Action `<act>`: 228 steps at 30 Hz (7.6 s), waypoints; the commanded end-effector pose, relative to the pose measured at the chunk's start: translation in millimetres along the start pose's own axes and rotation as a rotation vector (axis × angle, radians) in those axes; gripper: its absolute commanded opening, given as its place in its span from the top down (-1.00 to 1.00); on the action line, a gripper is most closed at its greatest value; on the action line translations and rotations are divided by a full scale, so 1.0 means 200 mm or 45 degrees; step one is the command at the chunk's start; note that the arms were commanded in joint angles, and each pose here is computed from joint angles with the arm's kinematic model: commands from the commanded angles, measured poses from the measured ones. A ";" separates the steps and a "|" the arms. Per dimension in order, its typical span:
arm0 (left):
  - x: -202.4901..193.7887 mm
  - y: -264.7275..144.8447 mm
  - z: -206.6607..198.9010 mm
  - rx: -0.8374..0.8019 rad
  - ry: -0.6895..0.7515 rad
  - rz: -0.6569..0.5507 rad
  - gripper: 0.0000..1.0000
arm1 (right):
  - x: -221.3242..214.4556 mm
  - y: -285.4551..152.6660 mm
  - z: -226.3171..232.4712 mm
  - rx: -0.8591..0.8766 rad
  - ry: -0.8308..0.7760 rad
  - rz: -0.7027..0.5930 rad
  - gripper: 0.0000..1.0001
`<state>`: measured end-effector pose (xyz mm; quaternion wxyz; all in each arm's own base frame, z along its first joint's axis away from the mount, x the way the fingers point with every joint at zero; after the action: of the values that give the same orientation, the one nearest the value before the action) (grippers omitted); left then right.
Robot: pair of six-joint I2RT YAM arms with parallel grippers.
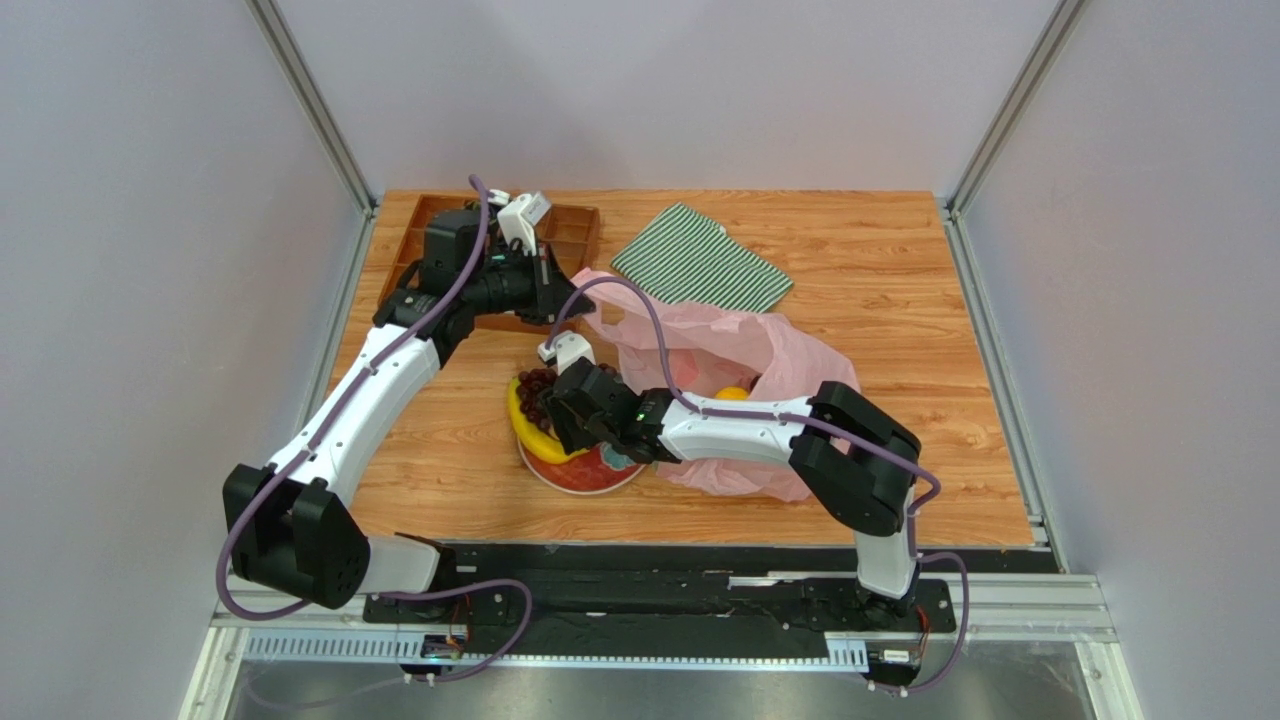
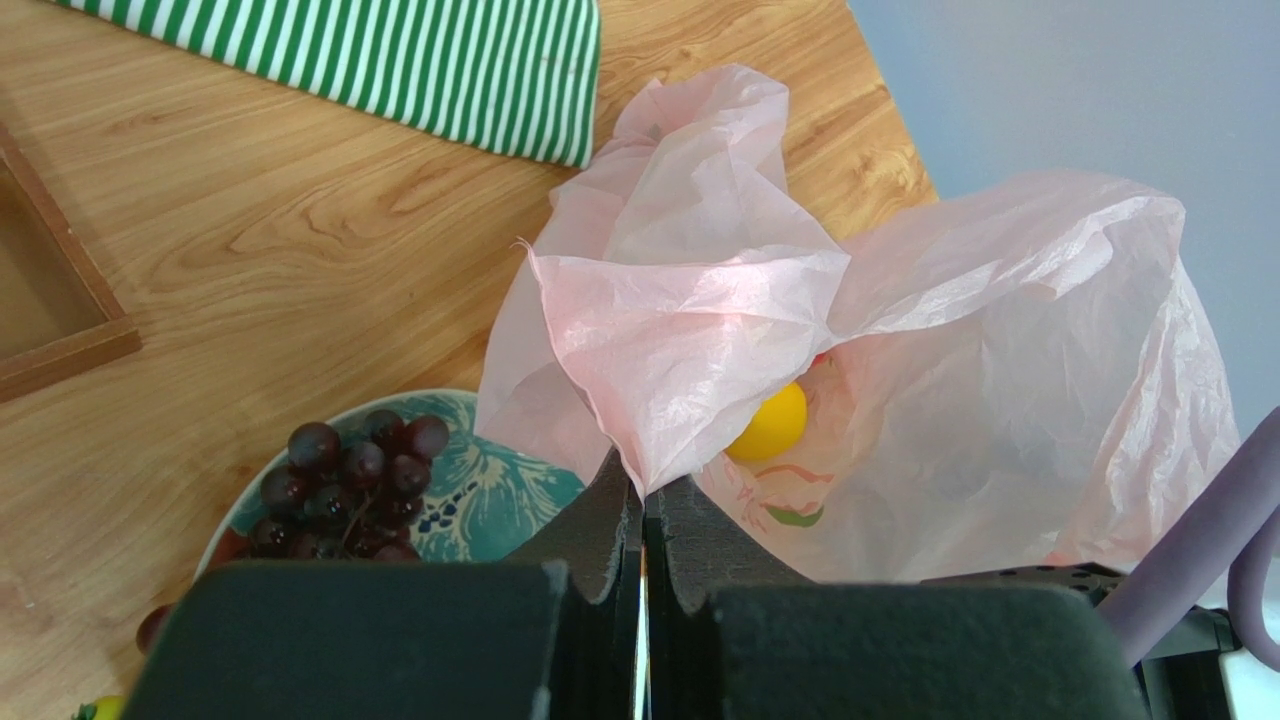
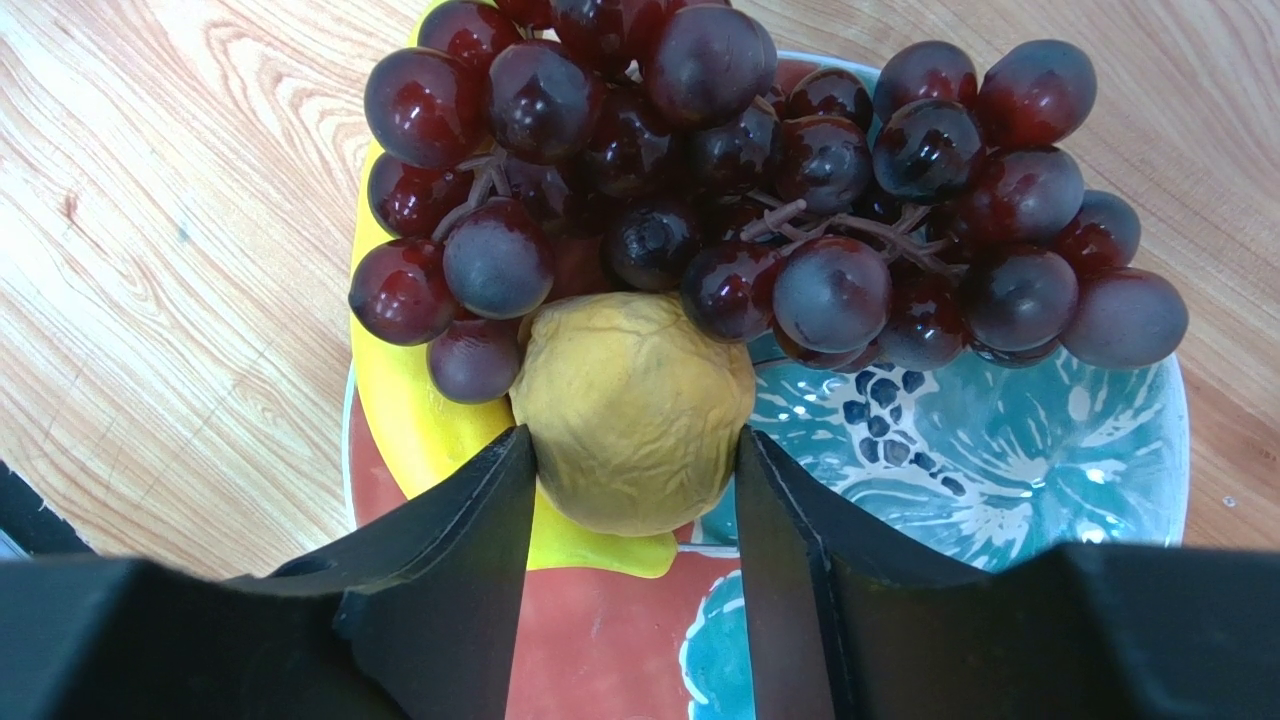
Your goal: Place the fruits into the plastic bag
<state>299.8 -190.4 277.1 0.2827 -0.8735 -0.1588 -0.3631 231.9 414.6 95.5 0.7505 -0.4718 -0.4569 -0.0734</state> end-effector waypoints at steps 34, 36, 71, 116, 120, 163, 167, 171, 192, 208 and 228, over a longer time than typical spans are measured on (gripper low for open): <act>0.02 -0.04 -0.11 -0.107 0.050 -0.017 1.00 | 0.15 -1.03 -0.58 -0.410 0.222 -0.328 0.67; 0.02 -0.04 -0.11 -0.109 0.055 -0.021 1.00 | 0.13 -1.04 -0.65 -0.488 0.249 -0.316 0.67; 0.02 -0.04 -0.11 -0.096 0.055 -0.016 1.00 | -0.03 -0.65 -0.82 -0.713 0.229 -0.016 -0.51; 0.02 -0.05 -0.11 -0.082 0.059 -0.027 1.00 | 0.09 -0.29 0.35 0.304 -0.408 -0.109 -0.25; 0.02 -0.05 -0.11 -0.086 0.058 -0.027 1.00 | 0.05 -0.20 0.31 0.272 -0.401 -0.049 -0.29; 0.03 -0.06 -0.12 -0.092 0.065 -0.028 1.00 | -0.05 -0.16 0.40 0.652 -0.346 0.020 0.50; 0.02 -0.06 -0.12 -0.091 0.062 -0.025 1.00 | -0.03 -0.20 0.47 0.743 -0.373 -0.004 0.53; 0.03 -0.06 -0.12 -0.092 0.065 -0.026 1.00 | 0.04 -0.31 0.58 0.879 -0.375 -0.073 0.56; 0.04 -0.08 -0.13 -0.079 0.085 -0.048 1.00 | 0.16 -1.18 0.15 0.880 -0.080 -0.240 0.60; 0.03 -0.08 -0.13 -0.084 0.078 -0.044 1.00 | 0.18 -1.23 -0.26 0.526 0.411 -0.091 0.63; 0.04 -0.08 -0.13 -0.080 0.082 -0.046 1.00 | 0.15 -0.72 -0.71 -0.163 0.534 0.164 0.56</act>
<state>286.7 -193.9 287.0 0.2645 -0.8781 -0.1457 -0.3712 236.2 251.8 183.0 0.8452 -0.4716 -0.2299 -0.1024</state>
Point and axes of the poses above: each gripper's point midway between its finger pads, its own y axis out along the fingers, its own z axis along the line the jaws close on, x = y × z, the point moved 4 cm from there along -y, back along the fingers
